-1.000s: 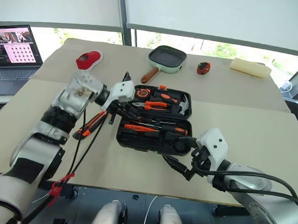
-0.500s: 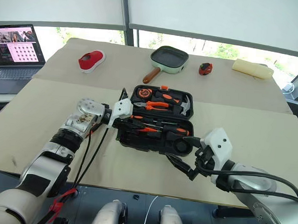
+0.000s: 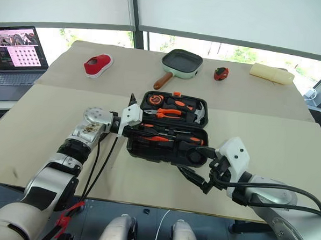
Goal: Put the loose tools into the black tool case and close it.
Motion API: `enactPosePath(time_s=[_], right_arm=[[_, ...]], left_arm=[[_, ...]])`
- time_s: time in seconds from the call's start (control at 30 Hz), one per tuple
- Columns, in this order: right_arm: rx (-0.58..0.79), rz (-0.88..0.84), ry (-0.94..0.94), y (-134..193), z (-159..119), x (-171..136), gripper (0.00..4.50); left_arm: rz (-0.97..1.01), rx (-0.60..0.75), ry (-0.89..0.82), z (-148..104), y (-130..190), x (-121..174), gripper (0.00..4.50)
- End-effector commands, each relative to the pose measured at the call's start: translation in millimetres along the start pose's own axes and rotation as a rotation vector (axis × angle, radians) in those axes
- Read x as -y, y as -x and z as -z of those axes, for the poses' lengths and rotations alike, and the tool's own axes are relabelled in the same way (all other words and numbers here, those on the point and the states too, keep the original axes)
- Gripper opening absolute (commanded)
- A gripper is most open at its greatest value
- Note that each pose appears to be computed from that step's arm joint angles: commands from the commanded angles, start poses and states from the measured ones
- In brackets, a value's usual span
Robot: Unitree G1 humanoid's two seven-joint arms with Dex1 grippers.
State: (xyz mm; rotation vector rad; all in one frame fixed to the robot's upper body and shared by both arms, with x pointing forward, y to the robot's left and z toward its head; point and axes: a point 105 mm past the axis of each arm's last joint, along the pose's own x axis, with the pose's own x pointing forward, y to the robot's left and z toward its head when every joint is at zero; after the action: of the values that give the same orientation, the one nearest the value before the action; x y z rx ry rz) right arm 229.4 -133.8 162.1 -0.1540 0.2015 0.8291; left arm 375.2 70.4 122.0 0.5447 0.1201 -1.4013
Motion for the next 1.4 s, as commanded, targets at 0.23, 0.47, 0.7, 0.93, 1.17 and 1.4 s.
enactPosePath(time_s=[0.23,0.47,0.7,0.93,1.17,1.4], right_arm=[[0.021,0.017,0.022,3,-8,2,4.50],[0.023,0.017,0.020,3,-8,3,4.50],[0.039,-0.017,0.068,-3,-18,5,4.50],[0.046,-0.113,0.125,-16,-28,8,4.50],[0.053,-0.227,0.155,-29,-37,10,4.50],[0.057,-0.261,0.171,-38,-37,10,4.50]], left_arm=[[0.004,-0.069,-0.041,11,-6,0,0.10],[0.014,-0.083,-0.042,16,-2,2,0.10],[-0.148,0.027,0.037,-6,50,-18,0.82],[-0.414,0.029,0.164,-17,138,17,3.49],[-0.683,-0.187,0.370,34,209,58,4.43],[-0.643,-0.275,0.461,40,198,44,4.43]])
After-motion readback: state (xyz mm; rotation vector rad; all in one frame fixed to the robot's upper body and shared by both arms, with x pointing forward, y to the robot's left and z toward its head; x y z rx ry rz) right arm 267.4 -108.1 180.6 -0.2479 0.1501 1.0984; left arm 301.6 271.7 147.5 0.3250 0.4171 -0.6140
